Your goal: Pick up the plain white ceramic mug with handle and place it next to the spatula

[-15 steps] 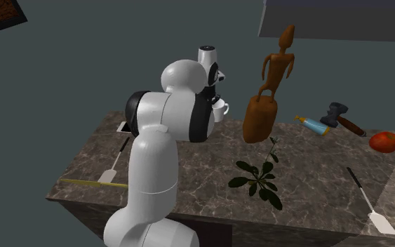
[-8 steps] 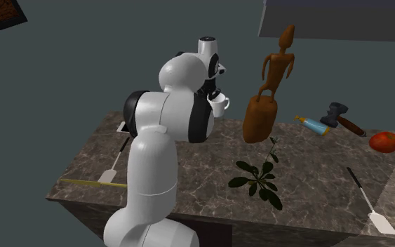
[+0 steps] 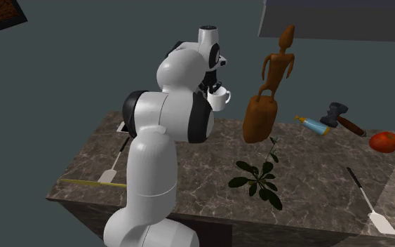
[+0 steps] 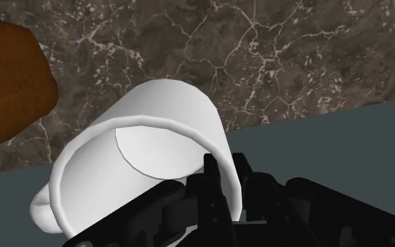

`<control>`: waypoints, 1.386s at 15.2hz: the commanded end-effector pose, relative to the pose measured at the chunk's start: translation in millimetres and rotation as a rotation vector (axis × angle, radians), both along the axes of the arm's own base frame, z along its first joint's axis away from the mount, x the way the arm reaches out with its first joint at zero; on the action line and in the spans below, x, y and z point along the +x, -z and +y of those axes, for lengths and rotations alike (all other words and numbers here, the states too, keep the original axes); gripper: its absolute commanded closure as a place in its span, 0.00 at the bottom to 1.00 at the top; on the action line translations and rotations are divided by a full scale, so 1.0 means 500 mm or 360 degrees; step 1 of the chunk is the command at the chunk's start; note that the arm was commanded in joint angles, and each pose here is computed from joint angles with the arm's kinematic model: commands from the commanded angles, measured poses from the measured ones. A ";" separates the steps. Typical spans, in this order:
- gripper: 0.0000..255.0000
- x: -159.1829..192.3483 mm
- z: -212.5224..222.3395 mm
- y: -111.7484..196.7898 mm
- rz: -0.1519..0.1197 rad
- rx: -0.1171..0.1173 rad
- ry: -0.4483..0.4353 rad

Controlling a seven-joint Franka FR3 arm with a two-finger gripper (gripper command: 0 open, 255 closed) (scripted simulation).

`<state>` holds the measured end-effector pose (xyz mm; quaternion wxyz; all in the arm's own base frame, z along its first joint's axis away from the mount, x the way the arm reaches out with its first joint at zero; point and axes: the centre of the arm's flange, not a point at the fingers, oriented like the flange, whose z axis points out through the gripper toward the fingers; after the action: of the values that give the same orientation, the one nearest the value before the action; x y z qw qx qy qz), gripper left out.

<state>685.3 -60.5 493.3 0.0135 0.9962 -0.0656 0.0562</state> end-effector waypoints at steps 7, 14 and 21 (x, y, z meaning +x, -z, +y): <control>1.00 -0.036 0.070 -0.052 0.0000 0.0000 0.0000; 1.00 -0.121 0.234 -0.052 0.0000 0.0000 0.0000; 1.00 -0.207 0.398 -0.053 0.0000 0.0000 0.0000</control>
<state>587.7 129.3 520.2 0.0134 0.9962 -0.0649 0.0562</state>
